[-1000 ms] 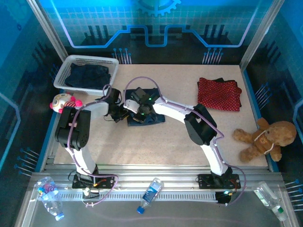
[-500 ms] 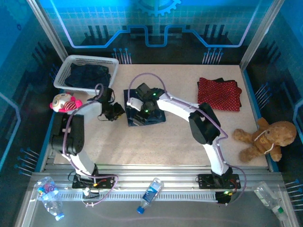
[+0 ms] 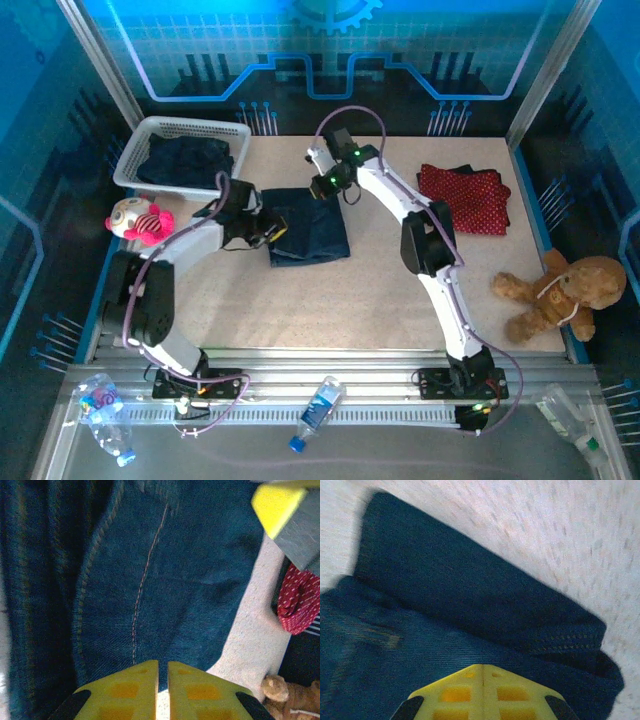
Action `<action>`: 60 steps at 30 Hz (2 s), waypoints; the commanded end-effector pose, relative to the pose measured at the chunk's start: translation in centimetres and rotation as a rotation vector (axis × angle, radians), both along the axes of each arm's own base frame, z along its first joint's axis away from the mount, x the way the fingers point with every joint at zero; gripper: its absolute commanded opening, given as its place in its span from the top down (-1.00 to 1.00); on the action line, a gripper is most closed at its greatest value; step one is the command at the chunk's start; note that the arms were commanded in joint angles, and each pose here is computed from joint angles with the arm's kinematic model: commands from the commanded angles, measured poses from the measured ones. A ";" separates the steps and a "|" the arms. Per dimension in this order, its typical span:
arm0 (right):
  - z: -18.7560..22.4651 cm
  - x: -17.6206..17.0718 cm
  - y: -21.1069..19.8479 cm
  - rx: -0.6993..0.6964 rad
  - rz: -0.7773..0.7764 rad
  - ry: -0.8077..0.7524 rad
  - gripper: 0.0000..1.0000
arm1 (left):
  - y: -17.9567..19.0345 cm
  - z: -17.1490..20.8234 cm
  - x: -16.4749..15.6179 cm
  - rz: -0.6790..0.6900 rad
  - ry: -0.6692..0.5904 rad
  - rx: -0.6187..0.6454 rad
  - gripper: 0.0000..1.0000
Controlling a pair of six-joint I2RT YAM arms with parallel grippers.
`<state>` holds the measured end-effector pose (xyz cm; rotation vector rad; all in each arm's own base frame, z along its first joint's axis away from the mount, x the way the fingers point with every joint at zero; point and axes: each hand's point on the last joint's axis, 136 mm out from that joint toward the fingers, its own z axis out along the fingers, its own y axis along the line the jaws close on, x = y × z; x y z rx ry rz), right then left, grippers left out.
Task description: Fold and stack the skirts
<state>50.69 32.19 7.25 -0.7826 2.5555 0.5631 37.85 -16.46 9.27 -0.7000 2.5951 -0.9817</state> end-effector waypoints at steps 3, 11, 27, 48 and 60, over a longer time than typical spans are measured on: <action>-3.8 -3.2 -3.6 -0.032 -0.198 0.272 0.93 | -0.3 -4.1 0.1 -0.019 0.129 0.005 0.78; -2.7 -13.7 -3.4 0.271 -0.445 0.573 0.84 | 3.6 -7.1 3.8 -0.068 0.151 0.184 0.77; 2.1 -10.4 -4.7 0.139 -0.074 0.150 -0.16 | 0.4 4.5 3.6 -0.054 -0.075 0.020 0.16; 0.7 -16.1 -0.9 0.346 -0.083 0.398 0.44 | 0.7 -6.4 -3.1 0.005 0.144 0.021 0.04; 2.0 -12.4 -0.4 0.314 -0.126 0.234 -0.22 | 1.4 1.3 -1.8 0.053 -0.029 0.008 -0.71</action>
